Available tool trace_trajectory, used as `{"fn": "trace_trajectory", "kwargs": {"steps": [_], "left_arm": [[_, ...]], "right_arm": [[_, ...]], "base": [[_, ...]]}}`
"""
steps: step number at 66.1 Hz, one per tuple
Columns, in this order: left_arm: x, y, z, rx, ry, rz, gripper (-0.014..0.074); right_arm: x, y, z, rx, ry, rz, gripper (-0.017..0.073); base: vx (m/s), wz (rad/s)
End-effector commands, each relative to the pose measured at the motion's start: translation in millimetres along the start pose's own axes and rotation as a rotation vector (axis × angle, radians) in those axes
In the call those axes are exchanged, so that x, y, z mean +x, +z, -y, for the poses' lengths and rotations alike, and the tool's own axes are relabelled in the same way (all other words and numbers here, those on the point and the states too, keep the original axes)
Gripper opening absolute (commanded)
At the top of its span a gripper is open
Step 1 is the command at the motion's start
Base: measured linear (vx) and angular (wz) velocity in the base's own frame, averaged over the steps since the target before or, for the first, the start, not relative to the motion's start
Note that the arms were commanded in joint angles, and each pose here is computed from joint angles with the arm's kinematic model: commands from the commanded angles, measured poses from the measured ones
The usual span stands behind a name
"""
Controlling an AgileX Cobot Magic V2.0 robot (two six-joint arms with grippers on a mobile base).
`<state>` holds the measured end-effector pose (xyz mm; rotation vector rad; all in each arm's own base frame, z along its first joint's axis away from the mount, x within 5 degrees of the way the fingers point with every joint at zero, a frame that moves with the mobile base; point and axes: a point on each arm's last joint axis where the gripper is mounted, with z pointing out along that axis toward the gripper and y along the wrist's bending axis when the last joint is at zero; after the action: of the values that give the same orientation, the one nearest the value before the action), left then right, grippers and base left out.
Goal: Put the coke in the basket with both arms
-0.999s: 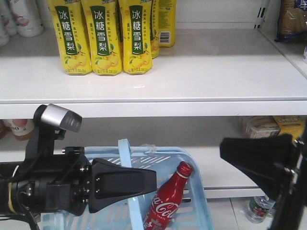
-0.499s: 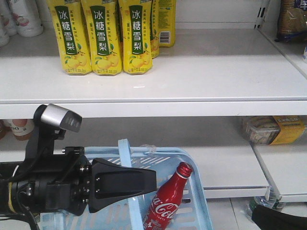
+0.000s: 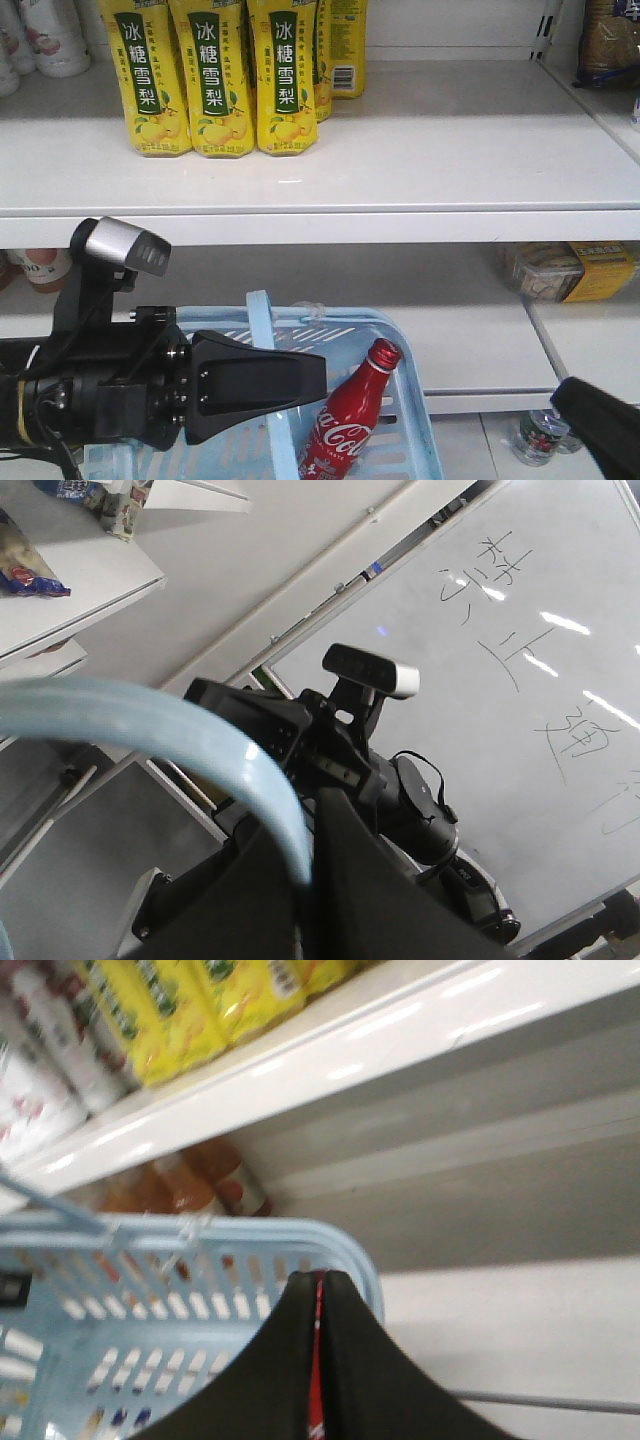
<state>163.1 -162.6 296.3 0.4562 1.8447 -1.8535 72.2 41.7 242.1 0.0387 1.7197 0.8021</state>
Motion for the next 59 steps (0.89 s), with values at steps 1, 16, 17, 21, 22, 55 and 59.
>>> {"fn": "trace_trajectory", "kwargs": {"steps": [1,16,17,21,22,55,59], "left_arm": [[-6.9,-3.9,38.2,0.297,0.041,0.02,-0.0006],[-6.9,-3.9,38.2,0.297,0.041,0.02,-0.0006],[-6.9,-3.9,38.2,0.297,0.041,0.02,-0.0006],[-6.9,-3.9,38.2,0.297,0.041,0.02,-0.0006],[-6.9,-3.9,38.2,0.297,0.041,0.02,-0.0006],[-7.1,-3.5,37.2,0.295,0.037,0.019,-0.0006],[-7.7,-3.7,37.7,0.297,0.037,0.027,-0.0006]], "right_arm": [[-14.7,-0.4,1.4,0.055,0.071,0.092,-0.0002],[-15.1,-0.6,4.3,0.083,0.021,0.105,-0.0002],[-14.6,-0.5,4.6,0.085,0.002,0.102,-0.0002],[-9.7,0.1,7.3,0.095,-0.092,0.082,-0.0002],[-8.8,0.2,8.1,0.1,-0.113,0.079,-0.0002],[5.2,1.3,16.6,0.121,-0.12,0.036,-0.0002],[5.2,1.3,16.7,0.122,-0.12,0.037,-0.0002]], "base": [[0.0,0.0],[0.0,0.0],[0.0,0.0],[0.0,0.0],[0.0,0.0],[0.0,0.0],[0.0,0.0]]}}
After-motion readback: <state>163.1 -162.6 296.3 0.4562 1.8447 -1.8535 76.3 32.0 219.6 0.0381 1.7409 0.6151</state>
